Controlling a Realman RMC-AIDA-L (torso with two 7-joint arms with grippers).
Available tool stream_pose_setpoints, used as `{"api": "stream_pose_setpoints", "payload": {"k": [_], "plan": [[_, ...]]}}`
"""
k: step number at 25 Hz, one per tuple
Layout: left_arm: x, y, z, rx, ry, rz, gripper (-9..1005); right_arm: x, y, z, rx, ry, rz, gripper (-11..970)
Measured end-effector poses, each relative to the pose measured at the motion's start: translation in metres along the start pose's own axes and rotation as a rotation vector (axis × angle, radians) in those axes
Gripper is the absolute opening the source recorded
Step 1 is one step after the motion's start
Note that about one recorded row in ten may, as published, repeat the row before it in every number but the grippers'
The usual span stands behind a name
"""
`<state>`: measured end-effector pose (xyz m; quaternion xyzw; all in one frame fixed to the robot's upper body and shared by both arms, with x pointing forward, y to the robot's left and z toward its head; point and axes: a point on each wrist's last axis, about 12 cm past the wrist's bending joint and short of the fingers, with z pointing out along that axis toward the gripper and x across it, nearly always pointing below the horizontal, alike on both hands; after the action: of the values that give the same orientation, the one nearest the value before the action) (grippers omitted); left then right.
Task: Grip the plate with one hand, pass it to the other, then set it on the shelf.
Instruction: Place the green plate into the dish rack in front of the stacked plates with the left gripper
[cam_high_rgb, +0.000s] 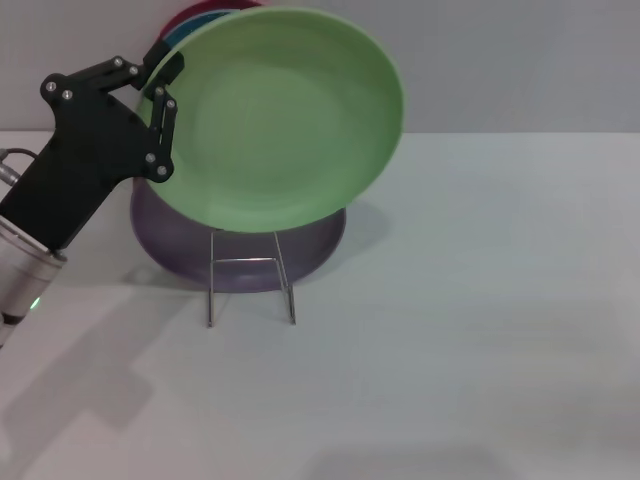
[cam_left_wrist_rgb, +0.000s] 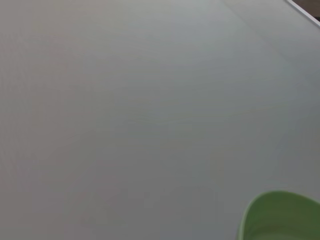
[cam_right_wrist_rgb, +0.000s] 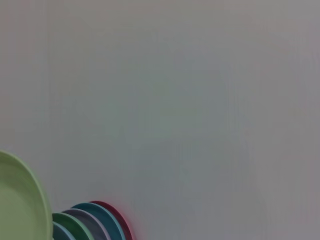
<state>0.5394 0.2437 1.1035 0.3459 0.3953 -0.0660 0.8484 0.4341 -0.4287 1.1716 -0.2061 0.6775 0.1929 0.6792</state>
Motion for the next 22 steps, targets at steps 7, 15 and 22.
{"api": "stream_pose_setpoints", "payload": {"k": [7, 15, 22], "plan": [[0.0019, 0.0023, -0.0079, 0.009, 0.010, 0.005, 108, 0.0003, 0.0023, 0.0023, -0.020, 0.006, -0.001, 694], [0.0048, 0.0044, -0.0071, 0.022, 0.022, 0.021, 115, -0.0001, 0.0041, 0.0042, -0.035, 0.004, -0.002, 694], [0.0082, 0.0056, -0.0057, 0.034, 0.038, 0.031, 121, -0.0006, 0.0052, 0.0063, -0.046, 0.000, -0.002, 694]]}}
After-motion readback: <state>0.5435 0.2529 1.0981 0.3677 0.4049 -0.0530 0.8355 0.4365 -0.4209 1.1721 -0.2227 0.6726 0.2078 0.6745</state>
